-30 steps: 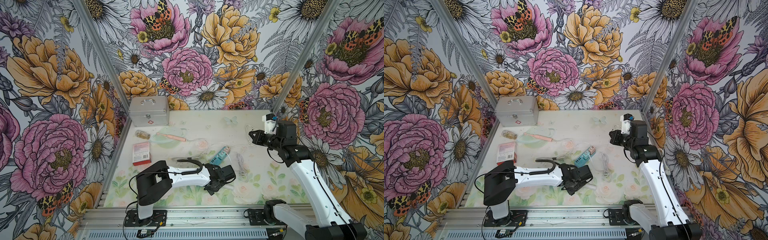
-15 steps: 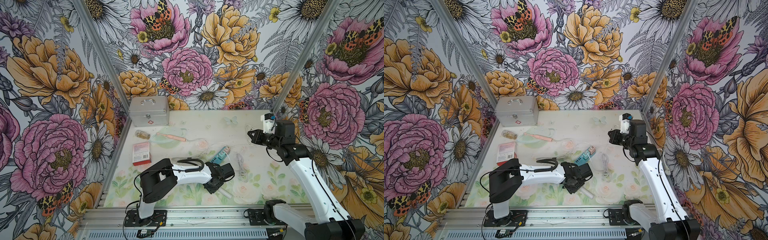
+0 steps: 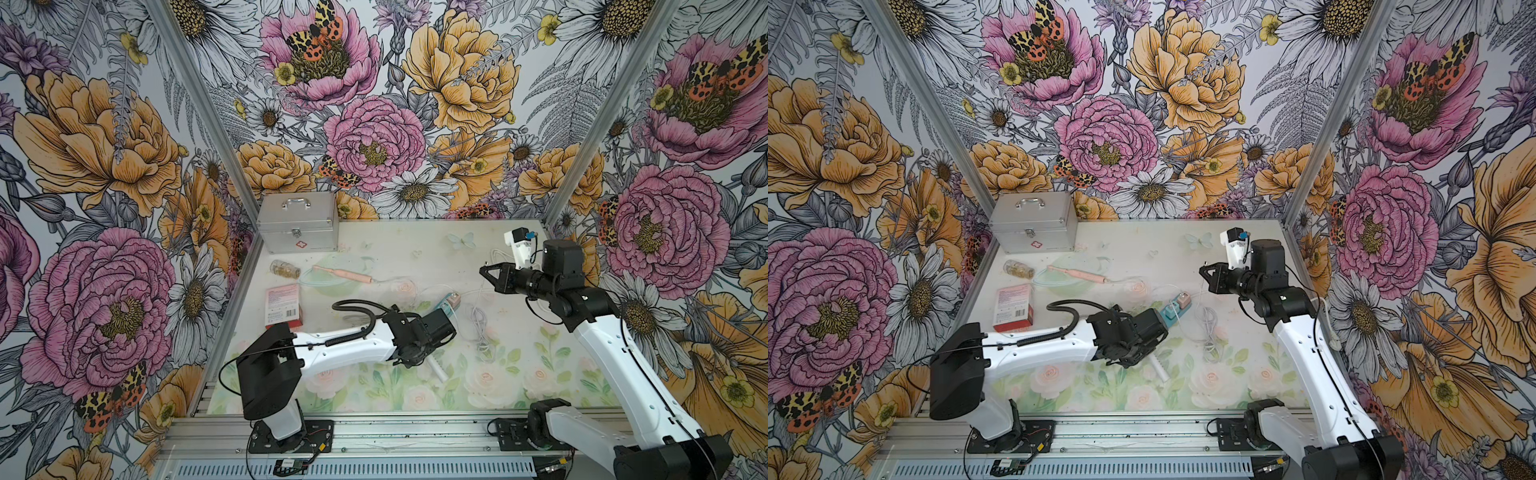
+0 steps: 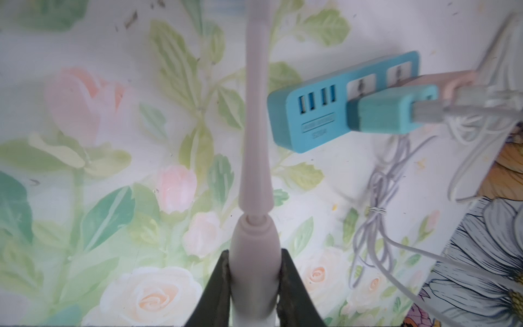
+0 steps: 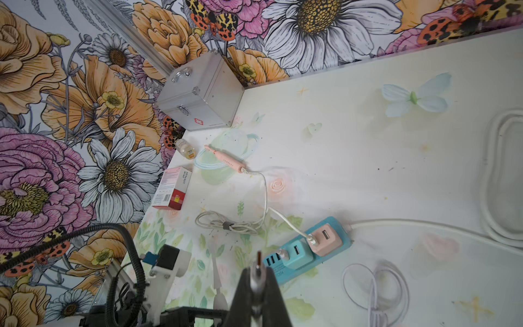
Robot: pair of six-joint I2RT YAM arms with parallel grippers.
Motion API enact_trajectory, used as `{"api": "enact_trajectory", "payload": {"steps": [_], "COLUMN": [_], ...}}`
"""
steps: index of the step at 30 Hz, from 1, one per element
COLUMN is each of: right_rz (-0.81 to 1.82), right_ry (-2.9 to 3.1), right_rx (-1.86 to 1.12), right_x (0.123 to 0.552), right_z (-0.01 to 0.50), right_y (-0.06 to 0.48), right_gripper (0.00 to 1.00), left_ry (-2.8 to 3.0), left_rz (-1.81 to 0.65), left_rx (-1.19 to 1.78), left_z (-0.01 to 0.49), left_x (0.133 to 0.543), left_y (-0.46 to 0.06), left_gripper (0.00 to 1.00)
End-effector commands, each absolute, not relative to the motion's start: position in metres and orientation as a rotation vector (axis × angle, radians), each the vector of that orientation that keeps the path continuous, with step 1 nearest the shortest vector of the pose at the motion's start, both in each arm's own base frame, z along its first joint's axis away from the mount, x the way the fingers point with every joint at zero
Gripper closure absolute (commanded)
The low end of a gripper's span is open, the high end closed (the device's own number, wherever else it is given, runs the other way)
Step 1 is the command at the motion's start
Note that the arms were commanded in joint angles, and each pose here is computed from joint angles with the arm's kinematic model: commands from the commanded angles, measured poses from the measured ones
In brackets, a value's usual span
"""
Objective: Charge the electric toothbrush
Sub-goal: Pick up the electric toothbrush from the center of the board, then insert the charging cable into the electric toothbrush.
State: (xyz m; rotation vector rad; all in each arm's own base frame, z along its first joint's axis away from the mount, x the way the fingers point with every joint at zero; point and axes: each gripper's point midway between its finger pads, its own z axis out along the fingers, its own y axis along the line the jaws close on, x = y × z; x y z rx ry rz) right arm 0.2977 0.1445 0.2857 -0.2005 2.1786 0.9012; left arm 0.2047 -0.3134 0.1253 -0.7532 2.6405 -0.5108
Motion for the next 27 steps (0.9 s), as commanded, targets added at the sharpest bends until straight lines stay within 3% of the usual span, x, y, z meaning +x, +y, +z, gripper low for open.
{"api": "enact_trajectory", "payload": {"steps": [1,6,12,23,27], "right_rz": [1.032,1.13,1.326,1.403,1.458], "right_ry": [2.099,2.099,2.007,2.001,1.921], "right_rx": [-0.389,-0.604,-0.774,-0.877,-0.813], "right_x": [0.286,0.265,0.252,0.267,0.275], "right_z": [0.308,0.291,0.287,0.26,0.279], "right_y": [0.175,0.223,0.273,0.325,0.333], "right_gripper": [1.0,1.0,1.0,1.0,1.0], "left_ry": [2.42,2.274,2.116,2.035,2.052], "left_rz": [-0.525,-0.521,-0.71,-0.992,-1.017], "left_rx": [-0.581,-0.437,-0.207,-0.112,-0.087], "left_z": [0.198,0.266,0.324,0.352,0.349], "left_x": [0.247,0.288,0.334,0.352,0.354], "left_y": [-0.27,-0.216,-0.207,-0.212,-0.214], "left_gripper": [1.0,1.0,1.0,1.0,1.0]}}
